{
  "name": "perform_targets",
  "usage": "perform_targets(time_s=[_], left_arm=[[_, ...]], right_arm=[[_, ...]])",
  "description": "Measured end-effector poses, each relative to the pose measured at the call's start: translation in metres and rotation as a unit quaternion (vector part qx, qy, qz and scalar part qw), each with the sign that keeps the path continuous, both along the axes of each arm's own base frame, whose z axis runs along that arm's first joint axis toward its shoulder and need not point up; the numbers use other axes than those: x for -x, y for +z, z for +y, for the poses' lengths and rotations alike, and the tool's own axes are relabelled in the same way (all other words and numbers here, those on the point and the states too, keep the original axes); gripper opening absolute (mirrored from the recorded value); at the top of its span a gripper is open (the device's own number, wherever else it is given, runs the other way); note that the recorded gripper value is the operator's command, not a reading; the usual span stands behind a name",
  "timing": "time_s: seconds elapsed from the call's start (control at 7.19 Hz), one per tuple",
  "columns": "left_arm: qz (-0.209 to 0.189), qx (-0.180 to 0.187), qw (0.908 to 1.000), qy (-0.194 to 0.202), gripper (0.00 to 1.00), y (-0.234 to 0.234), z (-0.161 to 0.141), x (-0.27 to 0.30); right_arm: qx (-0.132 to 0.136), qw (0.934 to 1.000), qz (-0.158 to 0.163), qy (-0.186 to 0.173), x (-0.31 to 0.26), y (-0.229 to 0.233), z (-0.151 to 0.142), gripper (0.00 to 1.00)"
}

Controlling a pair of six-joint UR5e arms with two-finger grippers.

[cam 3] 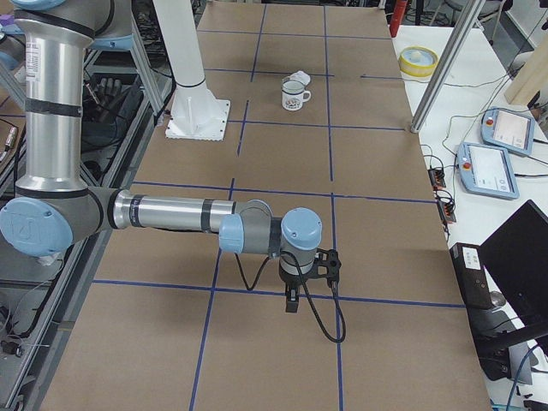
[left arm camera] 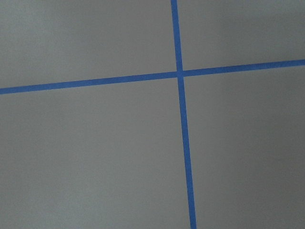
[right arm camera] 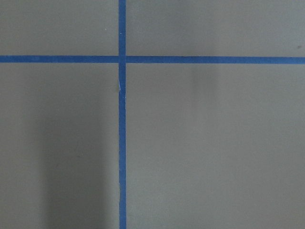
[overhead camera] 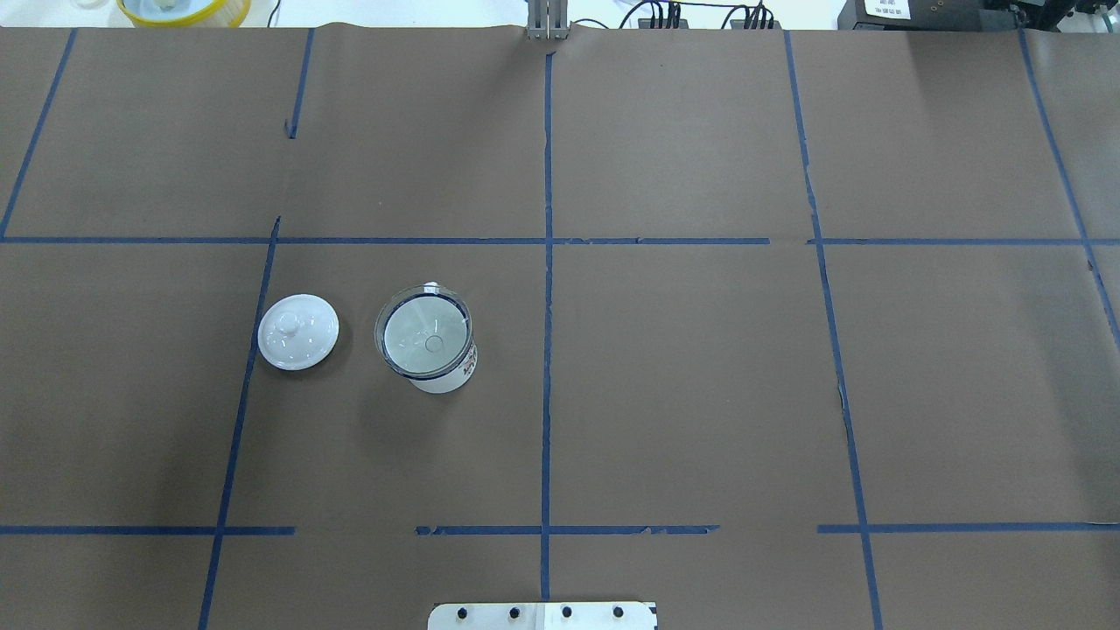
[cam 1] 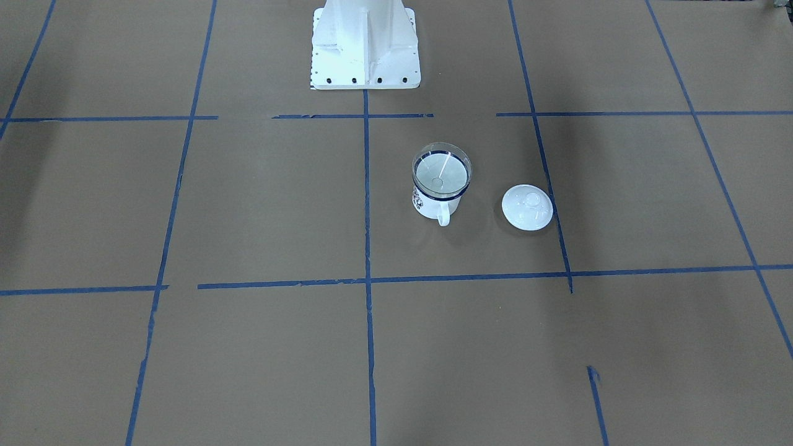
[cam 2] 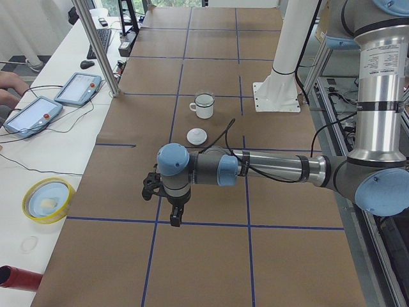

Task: Remove funnel from cup

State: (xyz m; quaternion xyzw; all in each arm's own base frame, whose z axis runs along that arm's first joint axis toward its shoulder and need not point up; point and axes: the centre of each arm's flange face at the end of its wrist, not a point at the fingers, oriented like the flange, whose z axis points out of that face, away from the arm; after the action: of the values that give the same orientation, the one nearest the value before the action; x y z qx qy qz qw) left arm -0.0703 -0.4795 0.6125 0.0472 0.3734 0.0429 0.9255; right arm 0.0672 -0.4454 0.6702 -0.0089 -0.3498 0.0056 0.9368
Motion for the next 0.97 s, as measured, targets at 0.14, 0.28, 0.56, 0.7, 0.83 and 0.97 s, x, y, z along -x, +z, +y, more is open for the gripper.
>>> perform_targets(time_s=[0.14,0.28,0.56,0.7,0.83,0.97], left_arm=[[0.000,-0.010,0.9999,-0.011,1.00,-0.021,-0.014,0.000],[0.000,-0.016,0.9993,-0.032,1.00,-0.050,-0.027,-0.001],[0.010,-0.031,0.9974,-0.064,1.00,-0.126,-0.047,-0.025],[0.017,-0.040,0.9972,-0.060,1.00,-0.167,-0.057,-0.049],[0.027,-0.044,0.9973,-0.053,1.00,-0.210,-0.064,-0.080],[0.039,-0.042,0.9972,-0.048,1.00,-0.250,-0.067,-0.118]], right_arm=[[0.000,1.0000,0.000,0.000,0.000,0.000,0.000,1.00],[0.000,1.0000,0.000,0.000,0.000,0.000,0.000,1.00],[0.000,1.0000,0.000,0.000,0.000,0.000,0.000,1.00],[0.000,1.0000,0.000,0.000,0.000,0.000,0.000,1.00],[0.000,1.0000,0.000,0.000,0.000,0.000,0.000,1.00],[0.000,1.0000,0.000,0.000,0.000,0.000,0.000,1.00]])
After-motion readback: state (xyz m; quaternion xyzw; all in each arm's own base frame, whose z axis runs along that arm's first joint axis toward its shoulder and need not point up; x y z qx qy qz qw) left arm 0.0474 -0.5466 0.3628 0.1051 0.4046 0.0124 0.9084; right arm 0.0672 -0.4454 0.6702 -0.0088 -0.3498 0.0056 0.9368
